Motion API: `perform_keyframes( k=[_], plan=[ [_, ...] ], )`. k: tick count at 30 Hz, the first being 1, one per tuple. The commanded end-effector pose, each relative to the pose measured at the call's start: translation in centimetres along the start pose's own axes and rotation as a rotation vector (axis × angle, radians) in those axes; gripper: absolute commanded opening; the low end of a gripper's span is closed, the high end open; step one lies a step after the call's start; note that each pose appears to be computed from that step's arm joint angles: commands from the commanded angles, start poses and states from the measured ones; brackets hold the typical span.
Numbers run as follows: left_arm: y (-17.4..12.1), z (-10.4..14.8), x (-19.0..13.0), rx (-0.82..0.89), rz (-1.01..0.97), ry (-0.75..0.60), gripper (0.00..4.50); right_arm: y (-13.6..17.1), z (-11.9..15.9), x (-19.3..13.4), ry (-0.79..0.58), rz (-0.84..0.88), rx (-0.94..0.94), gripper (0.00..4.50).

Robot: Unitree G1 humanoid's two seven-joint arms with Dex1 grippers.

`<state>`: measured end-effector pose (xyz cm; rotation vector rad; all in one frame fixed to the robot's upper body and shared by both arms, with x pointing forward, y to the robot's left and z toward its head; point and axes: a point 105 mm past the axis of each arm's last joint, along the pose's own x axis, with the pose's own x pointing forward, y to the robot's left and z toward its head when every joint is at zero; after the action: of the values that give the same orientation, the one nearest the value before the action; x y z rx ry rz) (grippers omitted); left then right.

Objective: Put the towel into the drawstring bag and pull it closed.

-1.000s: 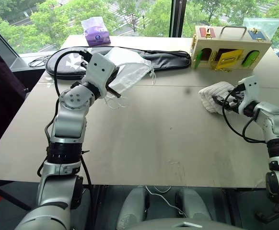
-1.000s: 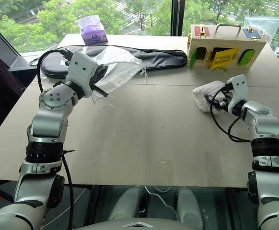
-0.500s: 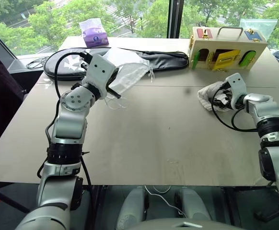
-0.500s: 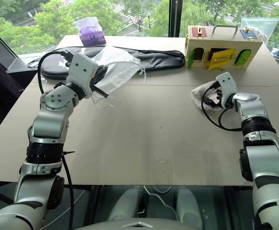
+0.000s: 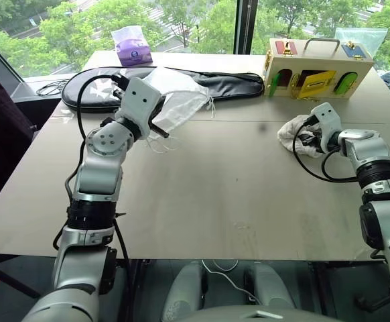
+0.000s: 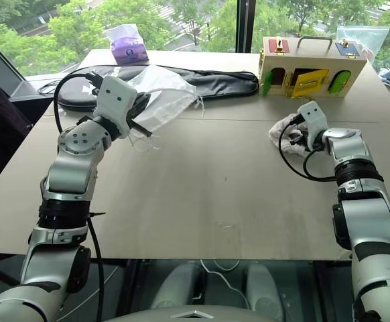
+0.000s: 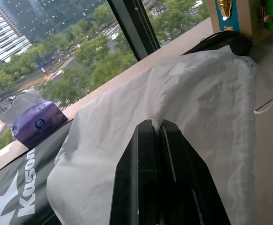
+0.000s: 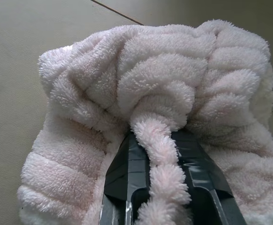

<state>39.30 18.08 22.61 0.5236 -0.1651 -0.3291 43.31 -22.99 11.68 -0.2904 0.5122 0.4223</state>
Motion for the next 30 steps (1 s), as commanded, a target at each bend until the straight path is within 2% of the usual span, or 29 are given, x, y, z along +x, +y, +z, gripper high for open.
perform_keyframes(
  k=[1,5,9,12,20,28,30],
  plan=[
    [1.1,1.9,0.1,-0.024,0.037,-0.074,0.0,1.8,-1.3,0.5,0.007,0.1,0.092,0.04],
    [1.5,2.7,0.4,-0.117,0.031,-0.101,0.0,5.6,4.7,-2.2,-0.249,0.387,0.065,0.04],
    [1.0,3.3,0.5,-0.197,-0.048,-0.121,0.0,10.4,6.9,-6.3,-0.351,0.658,-0.007,0.04],
    [0.4,3.8,0.5,-0.268,-0.128,-0.144,0.0,13.7,7.7,-8.2,-0.402,0.76,-0.05,0.04],
    [-2.1,4.8,-0.2,-0.369,-0.367,-0.16,0.0,19.1,9.9,-8.9,-0.475,0.802,-0.113,0.04],
    [-4.8,5.2,-1.6,-0.334,-0.563,-0.141,0.0,20.5,10.7,-8.2,-0.487,0.758,-0.228,0.04],
    [-5.6,5.4,-2.1,-0.335,-0.623,-0.138,0.0,20.0,11.0,-7.0,-0.475,0.68,-0.19,0.04]
  ],
)
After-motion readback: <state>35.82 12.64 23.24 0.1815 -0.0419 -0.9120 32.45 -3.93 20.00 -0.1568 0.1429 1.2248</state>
